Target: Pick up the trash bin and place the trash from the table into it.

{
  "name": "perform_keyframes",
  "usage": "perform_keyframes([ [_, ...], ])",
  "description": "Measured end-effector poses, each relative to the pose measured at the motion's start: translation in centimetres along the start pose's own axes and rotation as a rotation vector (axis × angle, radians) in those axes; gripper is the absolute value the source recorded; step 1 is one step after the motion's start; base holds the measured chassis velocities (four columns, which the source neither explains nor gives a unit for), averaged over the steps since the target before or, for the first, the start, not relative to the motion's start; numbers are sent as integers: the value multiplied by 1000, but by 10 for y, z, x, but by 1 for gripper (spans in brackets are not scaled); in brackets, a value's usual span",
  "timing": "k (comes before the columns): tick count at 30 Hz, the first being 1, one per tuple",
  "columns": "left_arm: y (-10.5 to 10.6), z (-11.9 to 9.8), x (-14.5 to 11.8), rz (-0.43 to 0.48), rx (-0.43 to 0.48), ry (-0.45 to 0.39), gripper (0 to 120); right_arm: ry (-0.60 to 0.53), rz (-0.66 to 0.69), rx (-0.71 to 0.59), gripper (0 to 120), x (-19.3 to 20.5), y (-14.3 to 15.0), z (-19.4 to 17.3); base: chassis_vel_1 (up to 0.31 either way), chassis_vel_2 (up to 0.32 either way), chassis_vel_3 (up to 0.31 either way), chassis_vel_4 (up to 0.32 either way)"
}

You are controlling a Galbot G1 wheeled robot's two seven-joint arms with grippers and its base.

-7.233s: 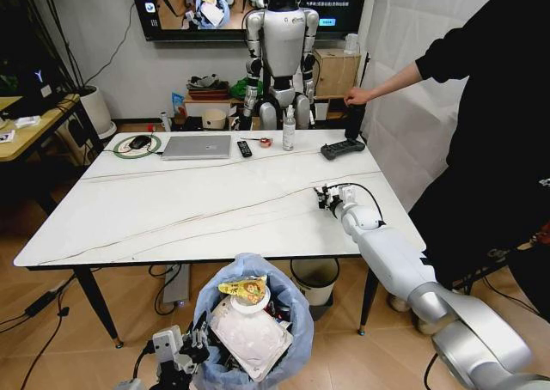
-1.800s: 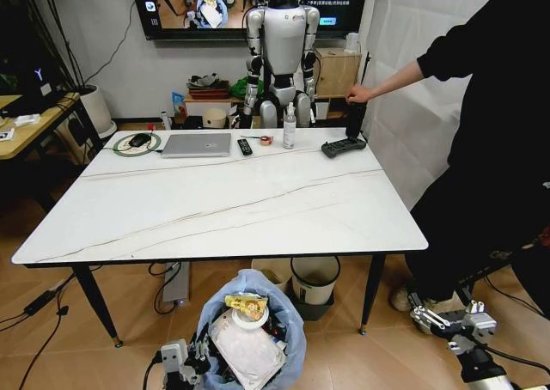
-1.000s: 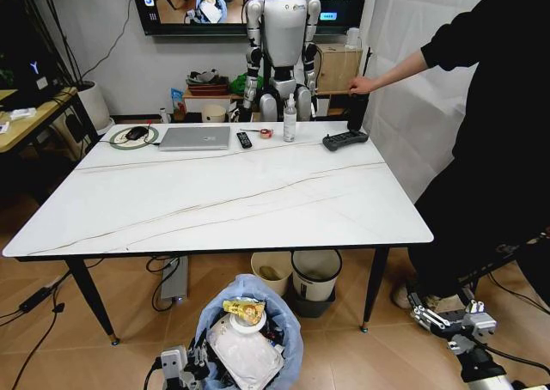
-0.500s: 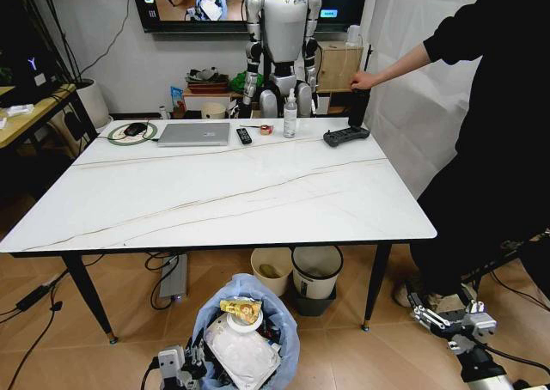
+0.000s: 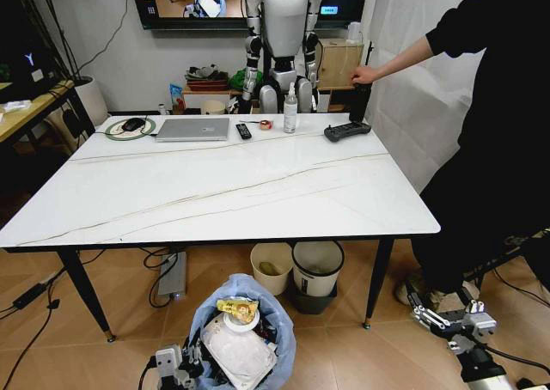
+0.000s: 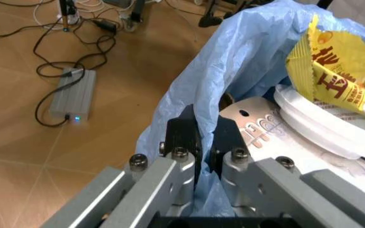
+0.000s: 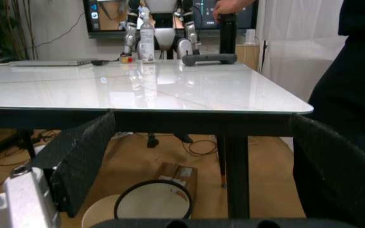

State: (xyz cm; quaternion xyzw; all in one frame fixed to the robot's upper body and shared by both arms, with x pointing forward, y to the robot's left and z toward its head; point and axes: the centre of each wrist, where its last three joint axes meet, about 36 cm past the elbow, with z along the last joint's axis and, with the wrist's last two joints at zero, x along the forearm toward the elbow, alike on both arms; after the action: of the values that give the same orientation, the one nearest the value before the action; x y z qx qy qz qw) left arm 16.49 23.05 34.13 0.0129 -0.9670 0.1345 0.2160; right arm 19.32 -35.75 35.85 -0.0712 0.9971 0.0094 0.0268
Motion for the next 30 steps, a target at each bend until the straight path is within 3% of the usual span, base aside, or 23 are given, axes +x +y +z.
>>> perform_keyframes([
  [30, 50, 13, -40, -124, 18, -26, 0, 0, 0, 0, 100, 0, 0, 0, 0, 0, 0, 0],
])
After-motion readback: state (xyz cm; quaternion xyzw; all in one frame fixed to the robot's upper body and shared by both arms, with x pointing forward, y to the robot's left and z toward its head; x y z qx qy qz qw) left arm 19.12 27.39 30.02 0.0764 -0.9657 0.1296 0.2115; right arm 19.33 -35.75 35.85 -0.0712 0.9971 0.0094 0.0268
